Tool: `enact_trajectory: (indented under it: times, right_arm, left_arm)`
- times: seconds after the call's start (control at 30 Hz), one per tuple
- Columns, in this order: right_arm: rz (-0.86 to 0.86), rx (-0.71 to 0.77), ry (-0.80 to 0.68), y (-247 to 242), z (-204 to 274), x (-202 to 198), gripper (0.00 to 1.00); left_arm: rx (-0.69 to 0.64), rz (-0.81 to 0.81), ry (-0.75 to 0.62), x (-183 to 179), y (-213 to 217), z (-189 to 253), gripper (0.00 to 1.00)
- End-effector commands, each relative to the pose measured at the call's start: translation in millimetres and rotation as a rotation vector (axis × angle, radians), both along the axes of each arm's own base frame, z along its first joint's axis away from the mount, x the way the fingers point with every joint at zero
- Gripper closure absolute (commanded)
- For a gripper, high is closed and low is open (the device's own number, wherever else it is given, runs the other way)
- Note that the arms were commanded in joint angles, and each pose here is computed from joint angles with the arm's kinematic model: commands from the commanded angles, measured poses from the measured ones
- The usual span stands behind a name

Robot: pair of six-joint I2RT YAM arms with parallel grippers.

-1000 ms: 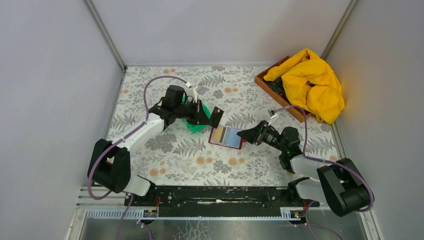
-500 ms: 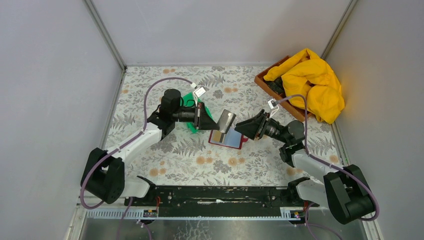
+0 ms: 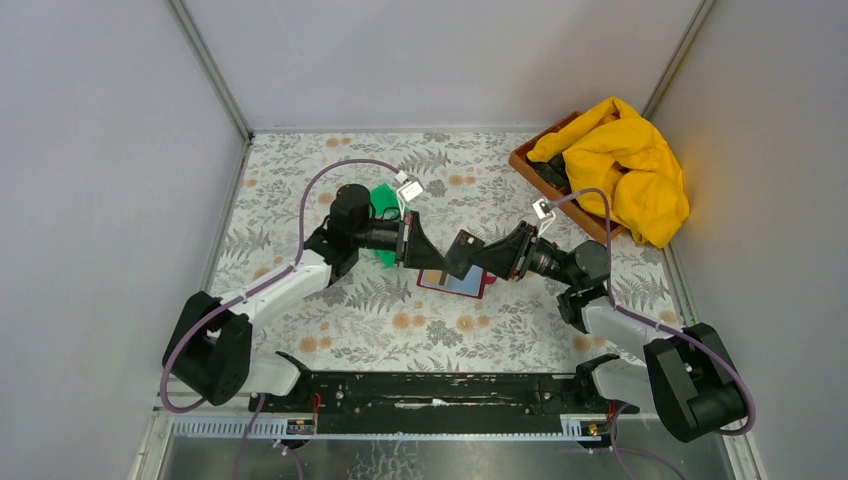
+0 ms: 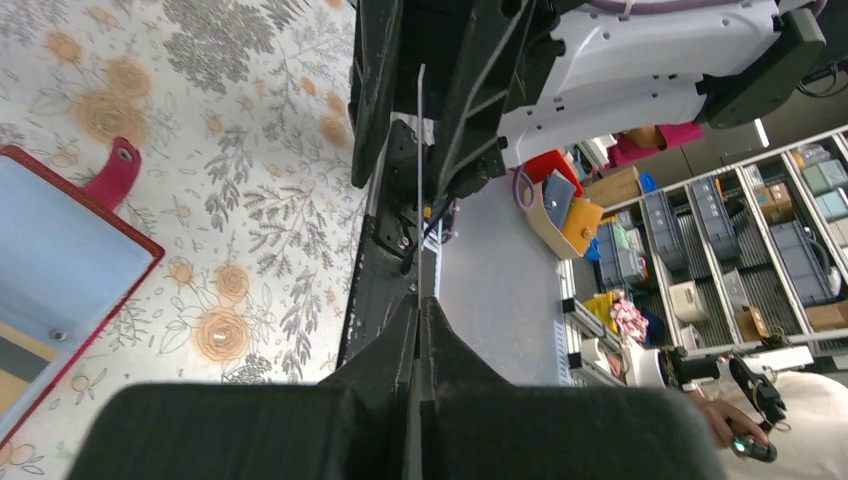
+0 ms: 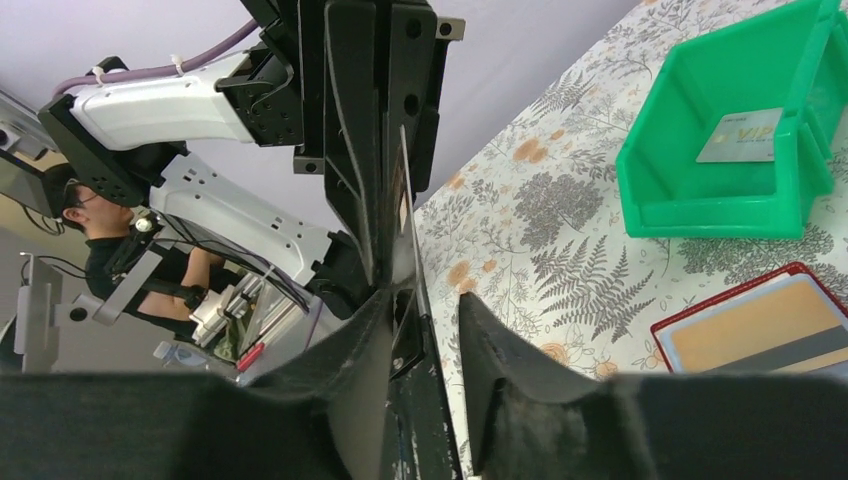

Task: Take the credit cards out of the card holder

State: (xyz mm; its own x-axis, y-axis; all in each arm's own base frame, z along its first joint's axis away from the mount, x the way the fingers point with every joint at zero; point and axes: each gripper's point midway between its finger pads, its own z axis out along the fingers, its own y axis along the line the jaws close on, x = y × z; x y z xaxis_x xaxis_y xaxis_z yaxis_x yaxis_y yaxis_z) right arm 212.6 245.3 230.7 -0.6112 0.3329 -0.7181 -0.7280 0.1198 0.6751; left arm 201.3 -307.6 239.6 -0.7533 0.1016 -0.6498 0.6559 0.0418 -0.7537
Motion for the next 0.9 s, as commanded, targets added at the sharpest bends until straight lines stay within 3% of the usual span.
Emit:
enact_trajectory:
  times: [0.0, 0.17, 0.2, 0.3, 0.33, 0.4, 0.47, 0.7, 0.87]
  right_arm:
    - [0.031, 0.038, -0.087, 1.9, 20.8, -5.3, 0.70]
    - [0.031, 0.043, -0.090, 1.2, 22.2, -7.8, 0.98]
    - [0.032, 0.042, -0.092, 1.0, 22.0, -8.3, 1.00]
    - [0.031, 0.041, -0.087, 0.6, 20.2, -9.0, 1.00]
    - [0.030, 0.040, -0.083, 0.6, 19.2, -8.8, 1.00]
    - [0.033, 0.039, -0.079, 0.7, 18.7, -9.3, 1.00]
    - [0.039, 0.038, -0.081, 0.7, 18.7, -10.0, 1.00]
    - [0.048, 0.033, -0.072, 1.2, 14.8, -11.3, 1.00]
    - [0.051, 0.031, -0.068, 0.7, 12.5, -13.1, 1.00]
  left_arm:
    - [-0.054, -0.047, -0.031, -8.2, -6.0, 8.2, 1.00]
    - [-0.060, -0.058, -0.013, -9.2, -9.5, 6.4, 1.00]
    - [-0.059, -0.055, -0.012, -8.8, -9.6, 5.7, 1.00]
    - [-0.056, -0.030, -0.014, -5.9, -10.0, 5.7, 1.00]
    - [-0.048, -0.012, -0.018, -3.1, -9.8, 5.3, 0.96]
    - [-0.027, 0.020, -0.035, 2.5, -9.7, 2.6, 0.78]
    - [-0.030, 0.032, -0.049, 4.9, -10.1, 4.3, 0.71]
    - [-0.062, 0.045, -0.062, 16.8, -15.1, 11.4, 0.71]
    - [-0.077, 0.067, -0.088, 27.3, -9.8, 20.4, 0.83]
